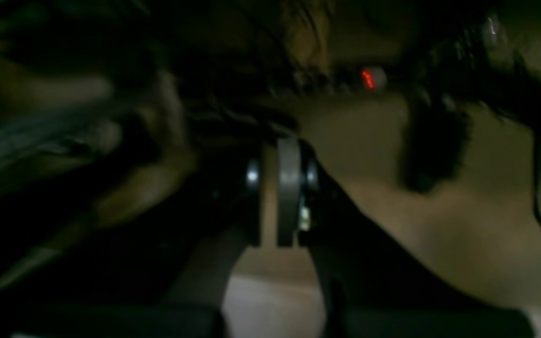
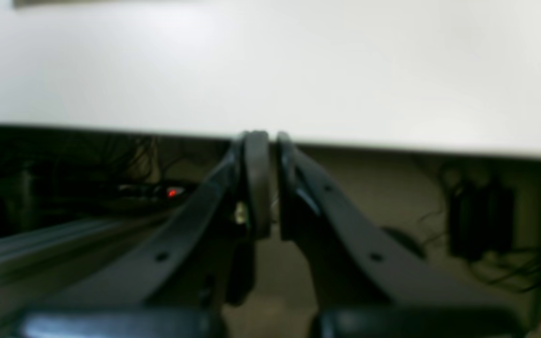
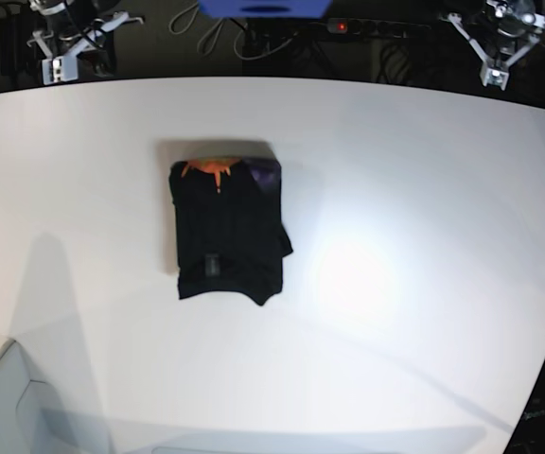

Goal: Layout the t-shirt on the table in an organized manner, then fold the t-shirt properly

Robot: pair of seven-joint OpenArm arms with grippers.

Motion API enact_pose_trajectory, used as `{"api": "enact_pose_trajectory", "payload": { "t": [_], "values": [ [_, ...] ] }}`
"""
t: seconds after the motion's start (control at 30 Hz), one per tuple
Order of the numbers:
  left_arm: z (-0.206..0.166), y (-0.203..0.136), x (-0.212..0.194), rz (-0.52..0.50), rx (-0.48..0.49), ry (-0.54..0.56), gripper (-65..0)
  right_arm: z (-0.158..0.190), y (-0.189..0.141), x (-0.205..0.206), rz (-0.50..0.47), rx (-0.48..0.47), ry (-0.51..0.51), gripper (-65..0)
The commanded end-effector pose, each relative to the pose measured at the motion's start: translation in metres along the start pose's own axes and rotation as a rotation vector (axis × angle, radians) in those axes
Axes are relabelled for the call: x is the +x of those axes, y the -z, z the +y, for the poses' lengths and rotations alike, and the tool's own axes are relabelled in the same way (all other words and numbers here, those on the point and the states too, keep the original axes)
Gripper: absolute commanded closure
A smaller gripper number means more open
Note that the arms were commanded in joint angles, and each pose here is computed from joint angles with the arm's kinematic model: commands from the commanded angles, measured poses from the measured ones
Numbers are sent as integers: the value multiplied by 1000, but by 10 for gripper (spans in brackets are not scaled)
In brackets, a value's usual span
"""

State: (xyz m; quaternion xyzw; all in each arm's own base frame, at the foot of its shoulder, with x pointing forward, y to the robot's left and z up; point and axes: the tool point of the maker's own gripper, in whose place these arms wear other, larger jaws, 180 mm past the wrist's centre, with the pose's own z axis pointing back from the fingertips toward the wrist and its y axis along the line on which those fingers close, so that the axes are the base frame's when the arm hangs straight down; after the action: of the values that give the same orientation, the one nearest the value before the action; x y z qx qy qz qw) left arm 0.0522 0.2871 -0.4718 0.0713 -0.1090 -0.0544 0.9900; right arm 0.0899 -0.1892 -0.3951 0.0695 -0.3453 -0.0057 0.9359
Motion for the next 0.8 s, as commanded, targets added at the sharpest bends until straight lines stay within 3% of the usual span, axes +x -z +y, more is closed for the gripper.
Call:
{"api": "enact_pose_trajectory", "payload": {
  "t": [0.0, 0.13, 0.3, 0.47, 0.63, 0.77],
  "values": [
    [5, 5, 4, -3, -2, 9, -39, -2, -2, -5, 3, -1, 8, -19],
    [-12, 38, -12, 56, -103, 21, -38, -2, 6, -45, 85, 4, 99, -19],
    [-33, 68, -15, 0, -182, -38, -38, -2, 21, -77, 80, 10, 201, -19],
    [-73, 108, -35, 68, -290, -63, -38, 8, 48, -120, 134, 32, 328, -19],
    [-89, 135, -45, 51, -349, -198, -38, 23, 73, -154, 125, 36, 462, -19],
    [-97, 147, -39, 39, -368, -239, -39, 23, 92, -196, 152, -83, 573, -19]
  ]
}}
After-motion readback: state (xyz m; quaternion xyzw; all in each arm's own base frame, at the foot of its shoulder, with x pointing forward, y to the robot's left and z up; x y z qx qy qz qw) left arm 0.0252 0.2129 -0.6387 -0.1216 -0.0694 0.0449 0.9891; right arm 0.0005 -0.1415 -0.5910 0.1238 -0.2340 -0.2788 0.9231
